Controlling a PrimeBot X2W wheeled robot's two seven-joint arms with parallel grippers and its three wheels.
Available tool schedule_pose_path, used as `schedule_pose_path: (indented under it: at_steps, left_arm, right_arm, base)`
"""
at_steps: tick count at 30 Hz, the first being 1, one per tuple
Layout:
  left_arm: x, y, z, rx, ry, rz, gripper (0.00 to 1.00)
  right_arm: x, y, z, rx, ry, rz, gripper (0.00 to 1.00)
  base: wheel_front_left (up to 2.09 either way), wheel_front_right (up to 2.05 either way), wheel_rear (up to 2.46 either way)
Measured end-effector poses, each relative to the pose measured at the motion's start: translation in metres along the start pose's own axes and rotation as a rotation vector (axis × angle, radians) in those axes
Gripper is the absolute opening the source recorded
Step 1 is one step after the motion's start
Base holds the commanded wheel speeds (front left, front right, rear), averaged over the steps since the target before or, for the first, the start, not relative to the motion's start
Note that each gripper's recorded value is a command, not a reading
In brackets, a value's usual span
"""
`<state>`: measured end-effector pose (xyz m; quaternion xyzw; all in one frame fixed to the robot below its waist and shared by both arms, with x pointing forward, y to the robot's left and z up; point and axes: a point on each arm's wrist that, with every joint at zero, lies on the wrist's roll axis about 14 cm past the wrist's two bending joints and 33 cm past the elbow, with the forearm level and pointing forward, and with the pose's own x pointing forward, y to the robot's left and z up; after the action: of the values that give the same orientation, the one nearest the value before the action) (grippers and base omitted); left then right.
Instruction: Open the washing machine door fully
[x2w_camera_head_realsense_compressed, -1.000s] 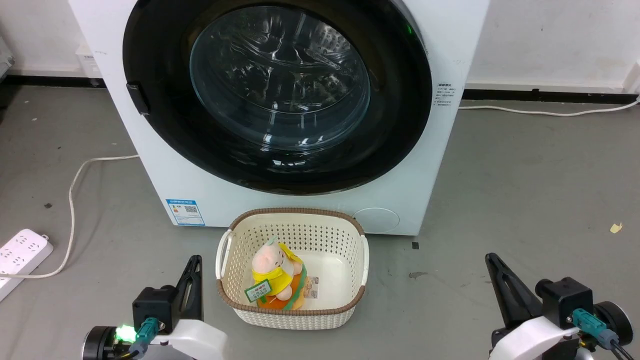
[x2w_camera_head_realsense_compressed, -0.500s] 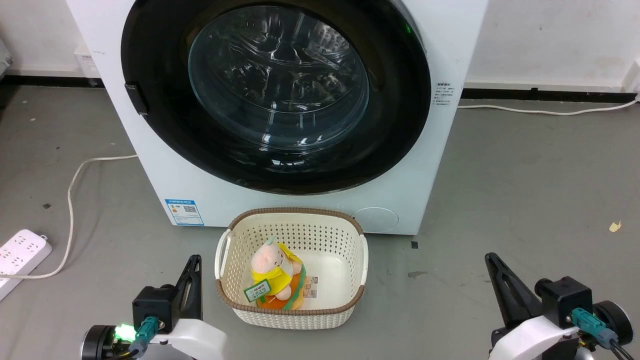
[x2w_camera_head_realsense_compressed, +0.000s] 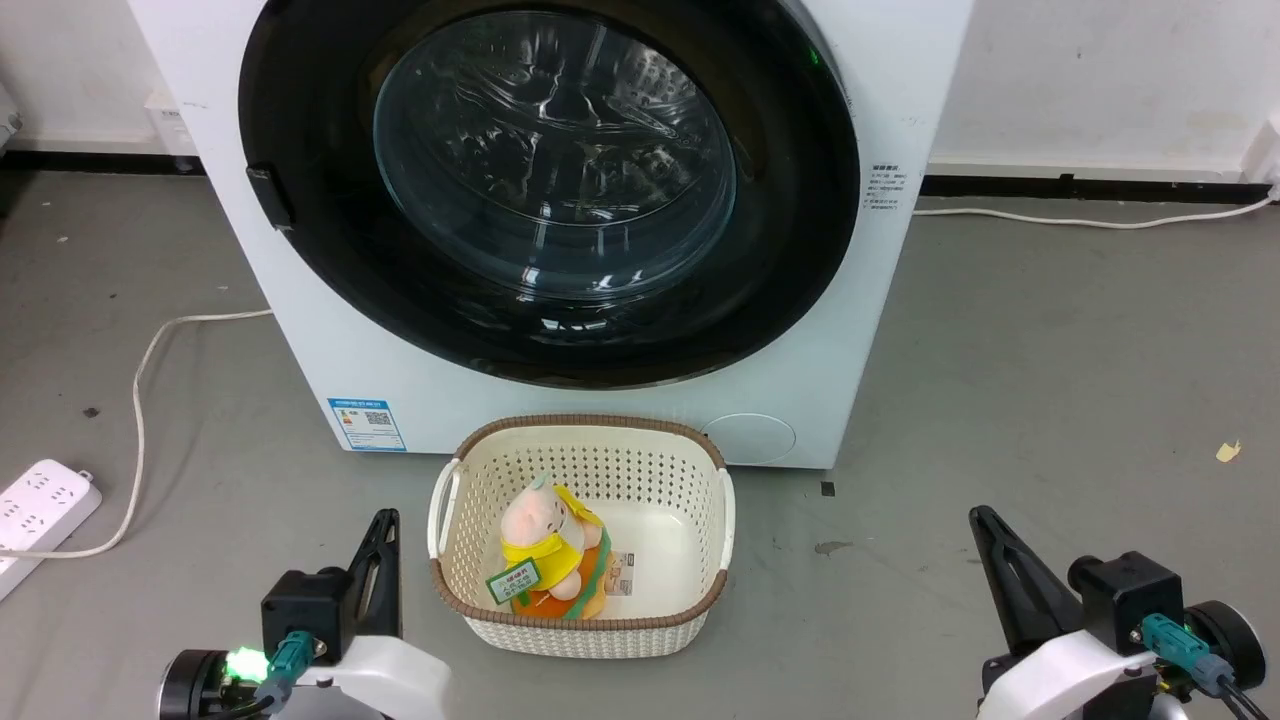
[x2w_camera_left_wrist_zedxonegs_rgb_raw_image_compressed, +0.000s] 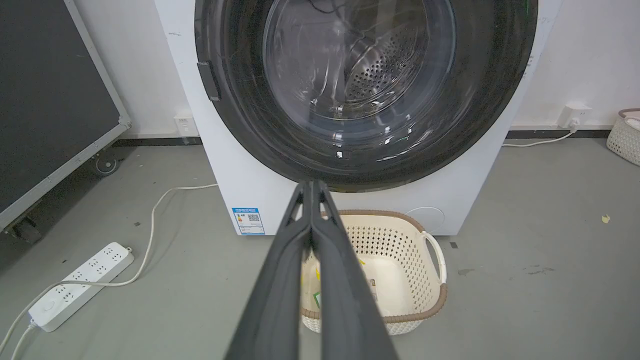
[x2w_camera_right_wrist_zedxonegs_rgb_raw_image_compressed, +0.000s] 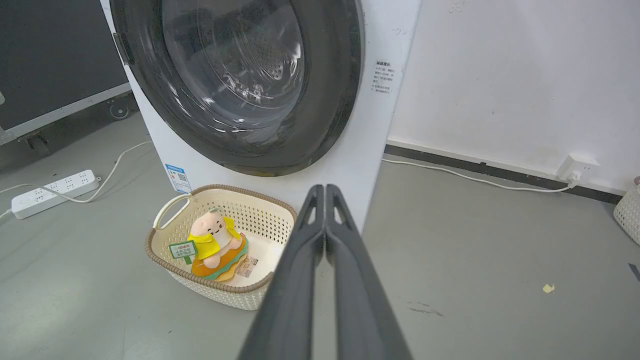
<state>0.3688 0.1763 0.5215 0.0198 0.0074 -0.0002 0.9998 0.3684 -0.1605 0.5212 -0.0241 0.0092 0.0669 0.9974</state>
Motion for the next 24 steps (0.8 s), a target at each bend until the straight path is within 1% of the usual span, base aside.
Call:
schedule_pose_path:
  at_steps: [20,21,24]
  left_arm:
    - [0.0004,0.0025,0.0000,0.007,0.004,0.007,0.00]
    - [0.0004,0.0025,-0.0001,0.007,0.004,0.007,1.00]
    - [0.0003,0.0026,-0.0004,0.006,0.005,0.008,1.00]
  right_arm:
    - [0.0001,0.0000,0.0004,0.002,0.001,-0.001,0.00]
    - [0.0001,-0.0001,0.0003,0.002,0.001,-0.002,1.00]
    - [-0.0001,0.0003,-0.0001,0.002,0.003,0.000,1.00]
  base:
    - [0.00,0.00,0.00]
    - [0.00,0.00,0.00]
    - [0.00,0.00,0.00]
